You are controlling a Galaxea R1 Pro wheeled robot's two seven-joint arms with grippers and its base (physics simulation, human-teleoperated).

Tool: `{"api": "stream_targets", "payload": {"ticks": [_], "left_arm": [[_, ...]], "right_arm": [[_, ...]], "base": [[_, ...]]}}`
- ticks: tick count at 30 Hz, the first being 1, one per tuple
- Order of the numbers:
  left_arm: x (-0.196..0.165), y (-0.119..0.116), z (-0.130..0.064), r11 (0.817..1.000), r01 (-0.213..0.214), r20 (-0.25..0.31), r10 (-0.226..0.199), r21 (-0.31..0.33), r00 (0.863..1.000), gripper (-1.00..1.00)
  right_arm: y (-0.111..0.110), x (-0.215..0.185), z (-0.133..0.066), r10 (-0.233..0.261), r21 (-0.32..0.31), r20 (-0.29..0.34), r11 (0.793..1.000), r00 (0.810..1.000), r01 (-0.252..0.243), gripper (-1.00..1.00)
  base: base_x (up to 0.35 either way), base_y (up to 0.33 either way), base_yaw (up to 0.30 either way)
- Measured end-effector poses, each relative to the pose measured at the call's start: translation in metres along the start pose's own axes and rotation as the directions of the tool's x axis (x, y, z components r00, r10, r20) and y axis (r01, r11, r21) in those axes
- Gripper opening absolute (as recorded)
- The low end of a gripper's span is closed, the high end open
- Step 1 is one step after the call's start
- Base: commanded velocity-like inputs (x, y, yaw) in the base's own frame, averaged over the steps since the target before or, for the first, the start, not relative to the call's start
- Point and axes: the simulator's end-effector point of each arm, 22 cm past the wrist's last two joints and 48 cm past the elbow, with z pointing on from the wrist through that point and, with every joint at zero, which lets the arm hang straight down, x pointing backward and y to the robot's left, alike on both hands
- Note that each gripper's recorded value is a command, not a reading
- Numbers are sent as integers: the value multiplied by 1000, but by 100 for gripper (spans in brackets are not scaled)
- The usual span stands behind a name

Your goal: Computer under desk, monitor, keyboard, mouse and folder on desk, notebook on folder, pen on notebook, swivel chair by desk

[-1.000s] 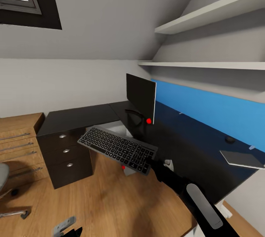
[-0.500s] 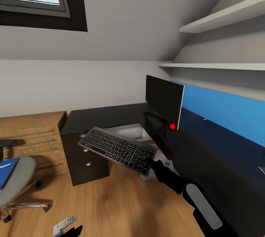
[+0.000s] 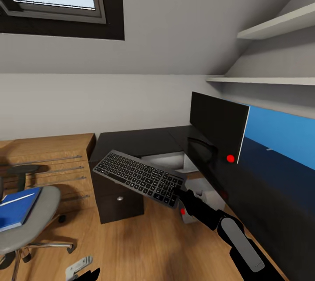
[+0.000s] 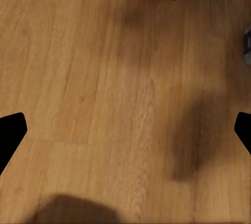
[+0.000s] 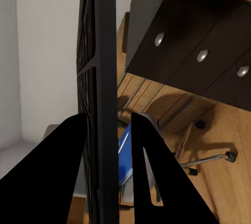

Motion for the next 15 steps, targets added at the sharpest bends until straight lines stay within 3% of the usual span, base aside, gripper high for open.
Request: {"api": "stream_targets", "payload": {"ticks": [12, 15], "left_arm": [[-6, -5, -3, 1000, -5, 14, 5, 10, 1000, 100], [-7, -5, -3, 1000, -5, 17, 5, 12, 1000, 100]], "right_arm": [[9, -3, -3, -13, -13, 7, 1000, 1000, 13, -100], [10, -3, -4, -15, -14, 9, 1000, 1000, 15, -100]], "base": [[2, 1, 3], [174, 68, 5]]}}
